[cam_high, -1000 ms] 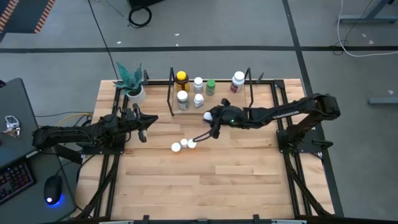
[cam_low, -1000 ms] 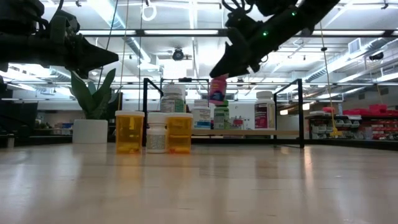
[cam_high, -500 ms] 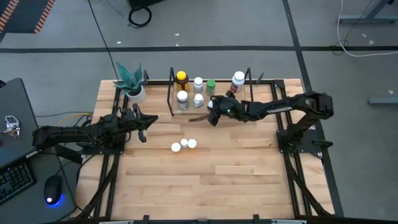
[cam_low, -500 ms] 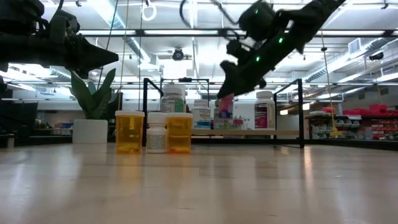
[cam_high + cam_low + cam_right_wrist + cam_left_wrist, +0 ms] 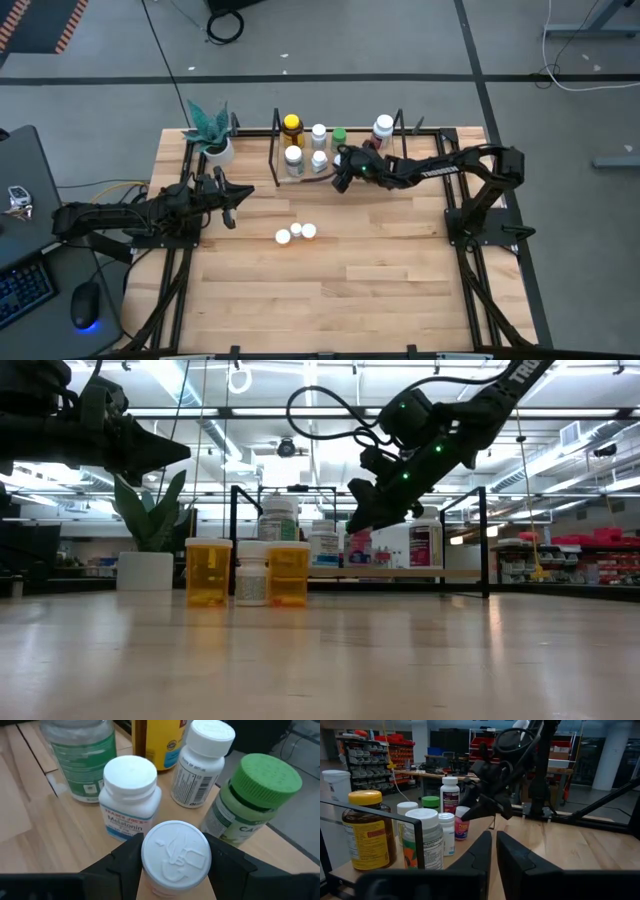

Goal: Pick and place medicine bottles onto shelf by color
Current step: Put the pink medicine bottle on the shelf, then put the right orange pill bottle on the shelf

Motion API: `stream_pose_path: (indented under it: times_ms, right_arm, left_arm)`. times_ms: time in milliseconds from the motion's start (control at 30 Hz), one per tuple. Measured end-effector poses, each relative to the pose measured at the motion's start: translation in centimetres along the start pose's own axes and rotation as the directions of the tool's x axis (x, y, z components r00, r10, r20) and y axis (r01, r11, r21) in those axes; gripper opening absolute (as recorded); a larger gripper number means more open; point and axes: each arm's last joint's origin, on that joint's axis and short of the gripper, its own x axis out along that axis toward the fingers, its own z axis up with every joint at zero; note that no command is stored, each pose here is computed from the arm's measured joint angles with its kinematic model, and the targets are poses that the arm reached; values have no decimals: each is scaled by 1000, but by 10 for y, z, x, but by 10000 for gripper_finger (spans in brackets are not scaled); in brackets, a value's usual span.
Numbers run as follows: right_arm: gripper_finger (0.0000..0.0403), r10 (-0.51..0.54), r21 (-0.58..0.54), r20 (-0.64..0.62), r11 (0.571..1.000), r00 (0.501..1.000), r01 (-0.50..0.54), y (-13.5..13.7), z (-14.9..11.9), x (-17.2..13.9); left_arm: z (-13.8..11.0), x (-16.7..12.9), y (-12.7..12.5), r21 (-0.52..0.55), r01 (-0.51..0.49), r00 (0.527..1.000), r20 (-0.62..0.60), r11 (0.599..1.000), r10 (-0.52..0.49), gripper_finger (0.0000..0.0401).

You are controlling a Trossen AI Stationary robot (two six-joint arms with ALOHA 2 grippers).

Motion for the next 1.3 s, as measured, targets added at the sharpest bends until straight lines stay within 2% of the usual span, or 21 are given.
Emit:
stream_pose_path:
  times_ms: [367,800,1133,1300]
  right_arm:
    - [200,30,43,7,999,1000,-31,-7,2,3]
    - [248,31,16,10,999,999,-31,-8,4,2]
    - [255,70,-24,16,997,997,-70,6,42,-21]
    - [255,175,-63,43,983,984,-172,29,55,-34]
  left_arm:
    - [0,0,0,0,0,1000,0,1000,0,39]
    - [0,0,0,0,0,1000,0,1000,0,30]
    - [0,0,0,0,0,1000,0,1000,0,40]
    - [0,0,0,0,0,1000,0,1000,0,36]
